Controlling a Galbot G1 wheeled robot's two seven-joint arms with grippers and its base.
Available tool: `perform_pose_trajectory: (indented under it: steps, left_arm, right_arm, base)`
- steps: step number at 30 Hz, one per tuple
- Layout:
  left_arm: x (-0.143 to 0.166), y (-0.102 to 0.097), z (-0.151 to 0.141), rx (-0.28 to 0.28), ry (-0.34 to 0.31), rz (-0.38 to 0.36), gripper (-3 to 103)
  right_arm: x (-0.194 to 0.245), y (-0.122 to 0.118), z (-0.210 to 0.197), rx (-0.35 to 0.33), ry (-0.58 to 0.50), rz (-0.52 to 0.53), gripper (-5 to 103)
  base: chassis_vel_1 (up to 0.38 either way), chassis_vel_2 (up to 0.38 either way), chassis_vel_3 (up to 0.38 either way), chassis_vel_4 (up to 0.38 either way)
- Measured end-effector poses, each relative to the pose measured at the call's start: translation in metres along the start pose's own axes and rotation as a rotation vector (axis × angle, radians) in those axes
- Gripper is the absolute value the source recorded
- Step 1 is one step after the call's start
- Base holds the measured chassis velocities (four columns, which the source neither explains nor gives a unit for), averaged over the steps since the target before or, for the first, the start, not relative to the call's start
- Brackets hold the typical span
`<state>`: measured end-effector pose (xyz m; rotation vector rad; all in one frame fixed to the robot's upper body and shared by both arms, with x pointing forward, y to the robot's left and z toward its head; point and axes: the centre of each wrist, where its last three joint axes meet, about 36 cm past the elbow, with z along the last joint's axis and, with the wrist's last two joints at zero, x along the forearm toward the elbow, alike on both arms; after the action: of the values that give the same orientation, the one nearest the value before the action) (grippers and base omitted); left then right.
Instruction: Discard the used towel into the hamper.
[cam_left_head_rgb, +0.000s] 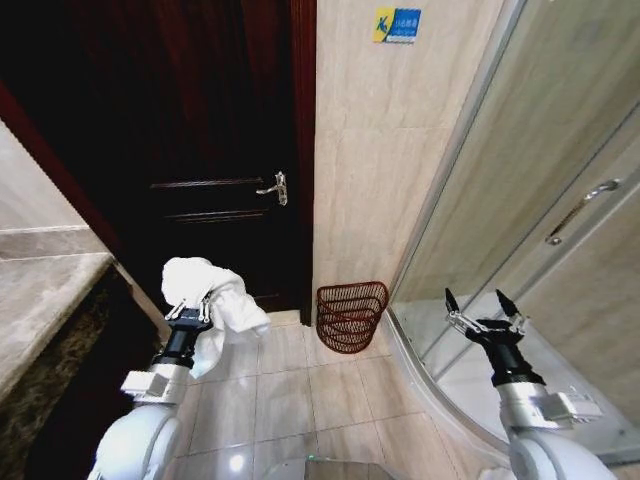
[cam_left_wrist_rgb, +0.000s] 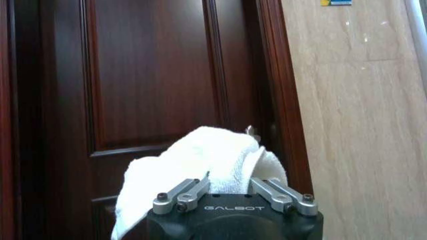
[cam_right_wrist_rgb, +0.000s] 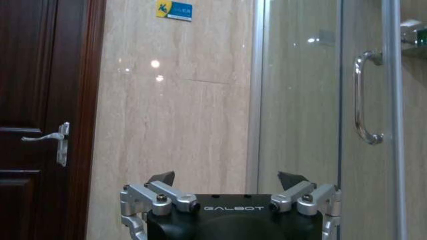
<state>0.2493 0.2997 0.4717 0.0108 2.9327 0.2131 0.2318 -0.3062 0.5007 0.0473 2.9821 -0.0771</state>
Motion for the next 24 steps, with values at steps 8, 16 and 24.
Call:
perform_pose_trajectory:
  steps: [8,16,24]
  left_arm:
    - [-0.002,0.004,0.009,-0.007,0.007,-0.008,10]
    - [-0.003,0.005,0.013,-0.010,0.016,-0.013,10]
    - [-0.005,0.006,0.017,-0.012,0.021,-0.016,10]
  right_arm:
    - [0.000,0.005,-0.004,0.004,0.029,0.043,100]
    - [-0.001,0.005,-0.004,0.003,0.029,0.075,100]
    - [-0.002,0.006,-0.004,0.003,0.028,0.077,100]
  base:
    - [0.000,0.000,0.000,0.000]
    - [-0.012,-0.017,-0.012,-0.012]
    - [-0.070,-0.071,-0.076,-0.071]
